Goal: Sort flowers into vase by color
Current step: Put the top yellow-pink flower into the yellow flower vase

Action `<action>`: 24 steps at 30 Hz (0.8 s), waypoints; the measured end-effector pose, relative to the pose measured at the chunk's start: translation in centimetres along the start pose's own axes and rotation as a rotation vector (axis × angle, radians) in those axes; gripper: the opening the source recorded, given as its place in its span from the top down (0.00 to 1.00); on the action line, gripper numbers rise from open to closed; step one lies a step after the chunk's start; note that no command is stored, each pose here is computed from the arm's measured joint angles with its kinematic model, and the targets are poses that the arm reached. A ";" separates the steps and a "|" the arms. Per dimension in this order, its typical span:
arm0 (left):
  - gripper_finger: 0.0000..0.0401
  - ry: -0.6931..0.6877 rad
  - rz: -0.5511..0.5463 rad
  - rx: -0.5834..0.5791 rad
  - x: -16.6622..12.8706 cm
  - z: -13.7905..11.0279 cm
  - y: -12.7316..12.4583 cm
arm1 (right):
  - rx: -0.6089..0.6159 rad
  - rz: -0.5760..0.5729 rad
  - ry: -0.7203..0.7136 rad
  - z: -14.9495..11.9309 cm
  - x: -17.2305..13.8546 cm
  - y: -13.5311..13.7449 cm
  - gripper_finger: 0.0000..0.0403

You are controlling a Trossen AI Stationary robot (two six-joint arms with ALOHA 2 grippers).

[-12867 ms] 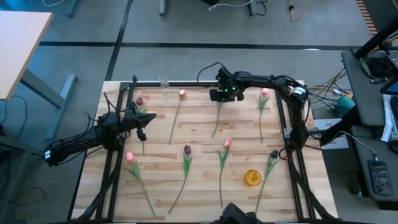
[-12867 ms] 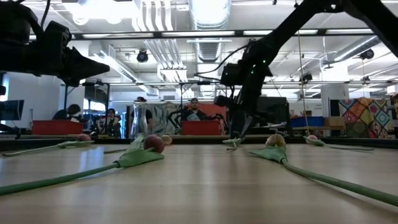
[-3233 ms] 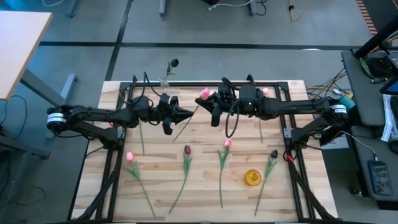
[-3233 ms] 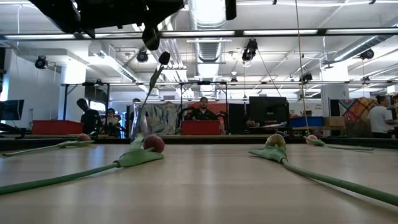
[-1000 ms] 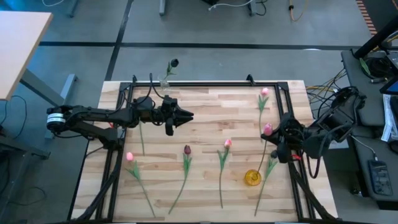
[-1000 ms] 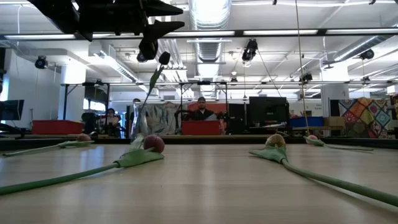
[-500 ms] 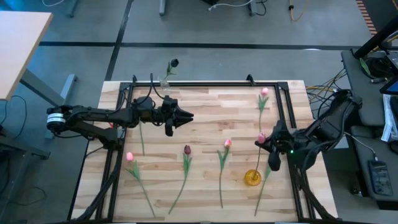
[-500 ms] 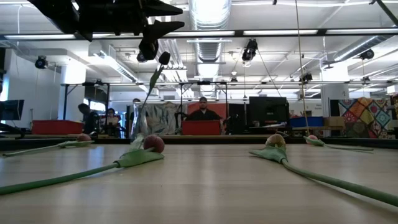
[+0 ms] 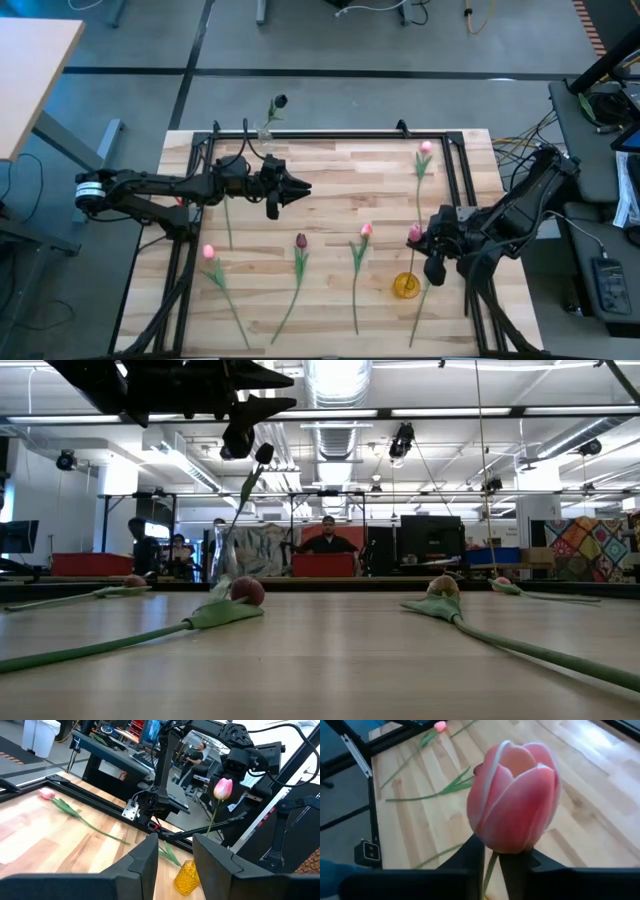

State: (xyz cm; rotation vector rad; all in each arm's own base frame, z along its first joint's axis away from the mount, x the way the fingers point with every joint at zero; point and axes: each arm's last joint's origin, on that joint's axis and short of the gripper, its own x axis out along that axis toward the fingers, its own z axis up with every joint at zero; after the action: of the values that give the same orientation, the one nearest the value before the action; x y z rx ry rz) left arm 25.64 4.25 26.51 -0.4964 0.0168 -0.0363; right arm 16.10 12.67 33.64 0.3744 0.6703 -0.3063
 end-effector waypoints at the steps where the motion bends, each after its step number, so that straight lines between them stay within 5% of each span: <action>1: 0.73 0.000 0.000 0.000 0.0 0.0 0.0 | 0.015 0.003 0.006 0.0 0.0 0.0 0.86; 12: 0.73 0.000 0.000 0.005 0.0 0.0 0.0 | 0.076 0.043 0.055 0.3 -0.6 0.1 0.66; 24: 0.73 0.010 -0.019 0.013 0.0 0.0 -0.1 | 0.062 0.000 0.082 1.7 -2.4 -0.6 0.61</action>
State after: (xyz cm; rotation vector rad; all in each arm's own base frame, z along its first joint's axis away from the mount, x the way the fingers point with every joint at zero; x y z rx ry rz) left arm 25.63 4.18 26.52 -0.4838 0.0214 -0.0578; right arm 14.94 11.81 36.28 0.4480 0.7422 -0.3139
